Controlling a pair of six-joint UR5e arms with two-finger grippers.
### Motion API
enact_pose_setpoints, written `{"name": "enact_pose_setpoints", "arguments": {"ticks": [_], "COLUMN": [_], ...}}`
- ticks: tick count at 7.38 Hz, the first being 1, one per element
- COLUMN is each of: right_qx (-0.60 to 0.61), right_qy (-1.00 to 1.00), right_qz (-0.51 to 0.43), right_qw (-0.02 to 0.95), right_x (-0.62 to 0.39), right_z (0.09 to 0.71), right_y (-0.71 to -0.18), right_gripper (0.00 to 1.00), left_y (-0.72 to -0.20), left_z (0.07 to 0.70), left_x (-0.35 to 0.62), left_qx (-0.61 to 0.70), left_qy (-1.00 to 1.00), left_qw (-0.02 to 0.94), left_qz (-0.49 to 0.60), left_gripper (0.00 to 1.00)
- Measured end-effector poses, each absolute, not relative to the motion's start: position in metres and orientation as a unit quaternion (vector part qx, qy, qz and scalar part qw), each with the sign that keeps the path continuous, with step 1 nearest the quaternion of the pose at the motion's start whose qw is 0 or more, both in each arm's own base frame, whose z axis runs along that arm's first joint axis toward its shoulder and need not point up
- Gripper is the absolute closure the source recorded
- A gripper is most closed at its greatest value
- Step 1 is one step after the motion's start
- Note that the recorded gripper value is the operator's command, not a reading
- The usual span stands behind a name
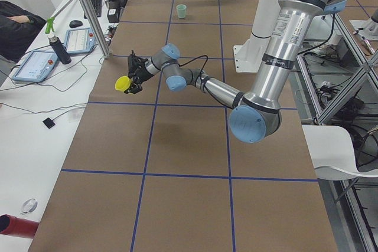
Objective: Transfer and stack yellow cup on green cup
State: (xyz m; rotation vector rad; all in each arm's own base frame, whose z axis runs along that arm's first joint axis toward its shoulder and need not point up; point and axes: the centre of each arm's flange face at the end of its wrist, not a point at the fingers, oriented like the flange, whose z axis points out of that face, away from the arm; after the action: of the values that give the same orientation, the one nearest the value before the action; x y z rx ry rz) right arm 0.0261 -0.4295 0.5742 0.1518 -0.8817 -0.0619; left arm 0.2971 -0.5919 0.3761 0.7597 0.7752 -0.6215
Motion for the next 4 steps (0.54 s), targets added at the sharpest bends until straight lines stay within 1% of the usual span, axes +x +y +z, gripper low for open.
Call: {"name": "enact_pose_setpoints", "arguments": {"ticks": [2,4], "right_qx": [0.039,0.034], "right_qy": [-0.455,-0.476], "right_qz": [0.001,-0.017], "right_qw": [0.890,0.878], "right_x": [-0.006,-0.040], "right_z": [0.552,0.524], "right_y": [-0.445,-0.463], "right_gripper": [0.00,0.00], "left_y": [-0.585,-0.566], "left_z": [0.306,0.242], "left_x": [0.344,0.389], "left_qx": [0.356,0.382], "left_qy": [0.424,0.459], "left_qw": [0.799,0.788], "left_qz": [-0.236,-0.152], "left_gripper": [1.00,1.00]}}
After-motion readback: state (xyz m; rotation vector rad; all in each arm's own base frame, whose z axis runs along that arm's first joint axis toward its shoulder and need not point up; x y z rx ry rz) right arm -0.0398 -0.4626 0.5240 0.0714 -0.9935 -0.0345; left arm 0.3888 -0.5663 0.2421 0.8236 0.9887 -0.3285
